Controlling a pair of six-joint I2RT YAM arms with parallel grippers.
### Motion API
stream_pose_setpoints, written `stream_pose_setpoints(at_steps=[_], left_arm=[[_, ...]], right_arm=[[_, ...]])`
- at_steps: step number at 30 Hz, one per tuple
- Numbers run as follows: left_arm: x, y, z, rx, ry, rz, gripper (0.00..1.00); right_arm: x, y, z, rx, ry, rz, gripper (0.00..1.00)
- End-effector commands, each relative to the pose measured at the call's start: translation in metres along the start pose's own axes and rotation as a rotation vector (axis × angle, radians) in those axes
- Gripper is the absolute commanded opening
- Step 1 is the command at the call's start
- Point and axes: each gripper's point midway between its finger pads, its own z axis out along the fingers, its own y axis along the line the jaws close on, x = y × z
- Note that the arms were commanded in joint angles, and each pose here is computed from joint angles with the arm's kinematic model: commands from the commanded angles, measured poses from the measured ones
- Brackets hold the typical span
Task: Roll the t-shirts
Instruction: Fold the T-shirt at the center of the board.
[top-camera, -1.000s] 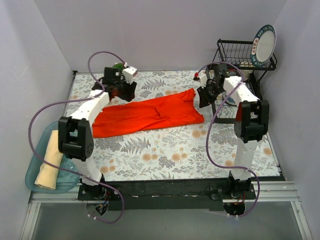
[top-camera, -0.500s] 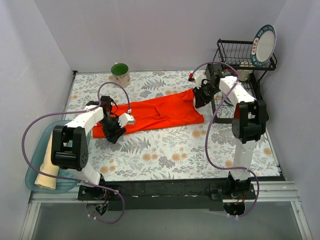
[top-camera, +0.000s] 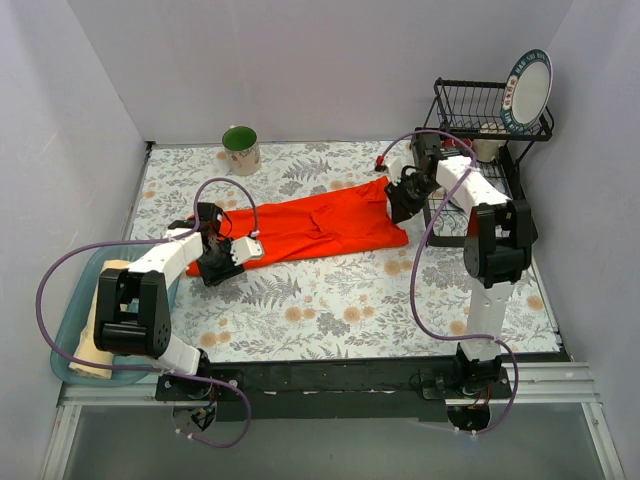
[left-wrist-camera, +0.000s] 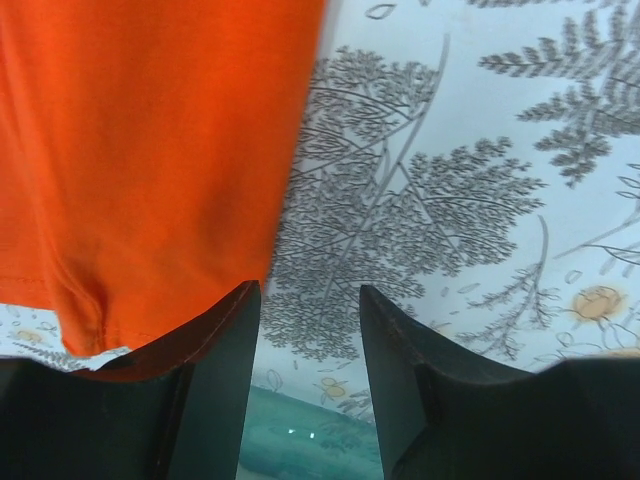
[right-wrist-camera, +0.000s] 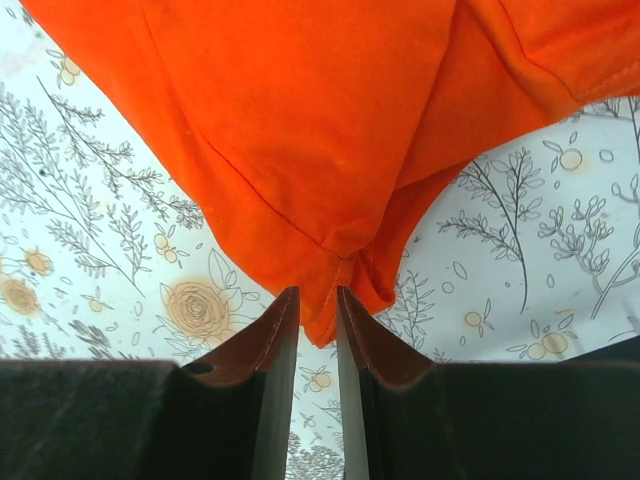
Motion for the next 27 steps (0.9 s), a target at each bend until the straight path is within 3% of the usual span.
stream_pose_setpoints(at_steps=[1,4,7,9,13,19,21,27], left_arm=[[-0.001,0.024,0.004,-0.099,-0.01,0.002,0.43],[0.004,0.023,0.014,-0.089,0.005,-0.009,0.41],[0.005,0.016,0.025,-0.044,0.011,-0.015,0.32],[0.007,0.006,0.033,0.008,0.016,-0.019,0.2],[0.014,-0.012,0.041,0.094,0.042,-0.028,0.01],[-0.001,-0.039,0.023,0.26,-0.009,-0.046,0.0],[-0.021,-0.048,0.009,0.313,-0.082,-0.034,0.0],[-0.067,-0.108,-0.023,0.442,-0.162,0.056,0.0]], right_arm=[[-0.02,0.002,0.006,0.043,0.019,-0.182,0.28],[-0.026,0.004,0.029,0.056,0.086,-0.282,0.25],[-0.022,0.003,0.054,0.063,0.178,-0.38,0.16],[-0.022,-0.001,0.064,0.079,0.215,-0.426,0.09],[-0.022,-0.022,0.081,0.101,0.271,-0.481,0.04],[-0.022,-0.049,0.103,0.133,0.342,-0.615,0.01],[-0.031,-0.06,0.107,0.173,0.344,-0.658,0.01],[-0.076,-0.094,0.126,0.305,0.234,-0.754,0.01]])
